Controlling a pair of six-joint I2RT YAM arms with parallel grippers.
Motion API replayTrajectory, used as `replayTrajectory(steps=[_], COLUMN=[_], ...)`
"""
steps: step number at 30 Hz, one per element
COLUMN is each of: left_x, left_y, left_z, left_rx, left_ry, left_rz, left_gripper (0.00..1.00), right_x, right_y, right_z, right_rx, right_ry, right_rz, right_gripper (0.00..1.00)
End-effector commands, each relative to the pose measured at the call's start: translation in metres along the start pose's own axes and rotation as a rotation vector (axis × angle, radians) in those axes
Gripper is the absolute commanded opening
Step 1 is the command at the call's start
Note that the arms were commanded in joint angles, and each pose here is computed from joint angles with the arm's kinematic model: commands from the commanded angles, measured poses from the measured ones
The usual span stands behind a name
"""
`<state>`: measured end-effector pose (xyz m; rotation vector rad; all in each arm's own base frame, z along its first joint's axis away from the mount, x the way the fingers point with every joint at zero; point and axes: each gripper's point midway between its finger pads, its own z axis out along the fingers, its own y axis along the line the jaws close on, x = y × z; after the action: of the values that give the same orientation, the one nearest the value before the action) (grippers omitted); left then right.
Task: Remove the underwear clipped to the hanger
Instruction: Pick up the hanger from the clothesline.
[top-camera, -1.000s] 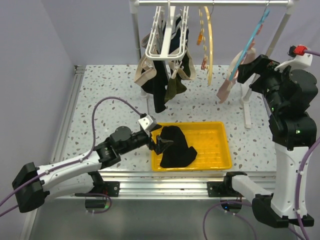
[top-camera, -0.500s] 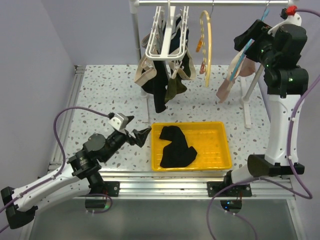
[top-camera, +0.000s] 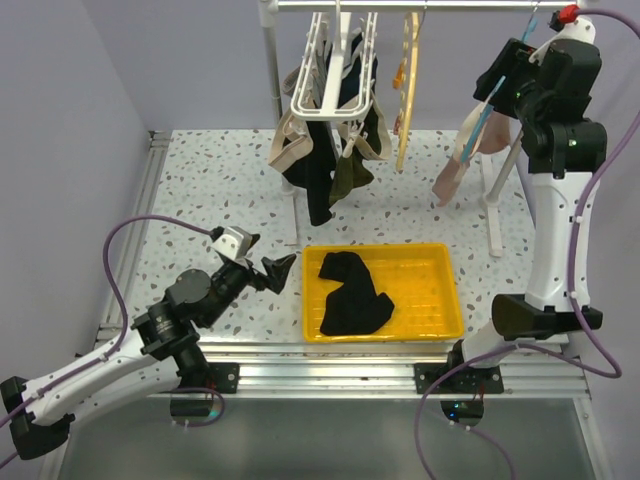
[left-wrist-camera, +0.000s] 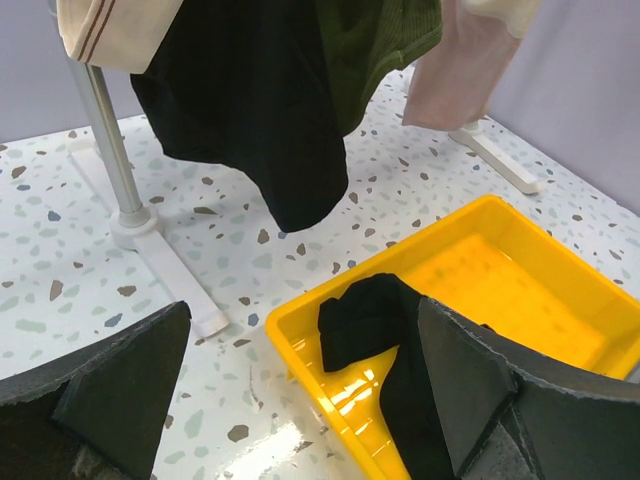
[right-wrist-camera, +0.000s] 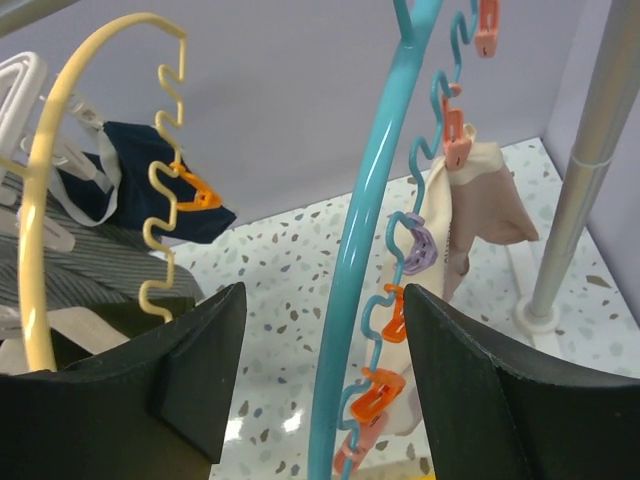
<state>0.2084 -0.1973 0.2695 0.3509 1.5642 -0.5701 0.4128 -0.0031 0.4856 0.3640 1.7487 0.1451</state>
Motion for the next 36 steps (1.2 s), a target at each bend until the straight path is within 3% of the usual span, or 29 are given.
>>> replayTrajectory(steps=[1,9,24,27,30,36], left_x=[-0.002,0.0,-0.003,-0.002,-0.003,-0.007], left_y=[-0.001,-0.005,-0.006,-0.005,-0.004,-0.004], left_z=[0.001,0.0,-0.006,-0.007,-0.008,-0.009], left_rx=[0.0,0.023,0.041,0.039,0.037,0.036], left_ry=[-0.021,-0.017,-0.039,-0.036,-0.043,-0.055], left_rz=[-0.016,-0.043,-0.054,-0.059,-0.063,-0.06], left_gripper=[1.0,1.0,1.0,1.0,1.0,1.0], right_x=[-0.014,-0.012,-0.005,-0.006,-0.009,-0.036], right_y=[-0.007,-0.019,-0.04,-0.042,-0.042,-0.036], right_z=[0.006,0.014,0.021,0.021,0.022,0.014], right_rx=[0.036,0.092,0.144,0.14,0.126,0.062], right_ry=[-0.047,-0.05,-0.027,-0.029,-0.033,-0.099], right_rz=[-0.06,-0.109,-0.122,-0.119,-0.119,-0.116], right_gripper=[0.67,0.61,0.33,0.22,0.0,0.0])
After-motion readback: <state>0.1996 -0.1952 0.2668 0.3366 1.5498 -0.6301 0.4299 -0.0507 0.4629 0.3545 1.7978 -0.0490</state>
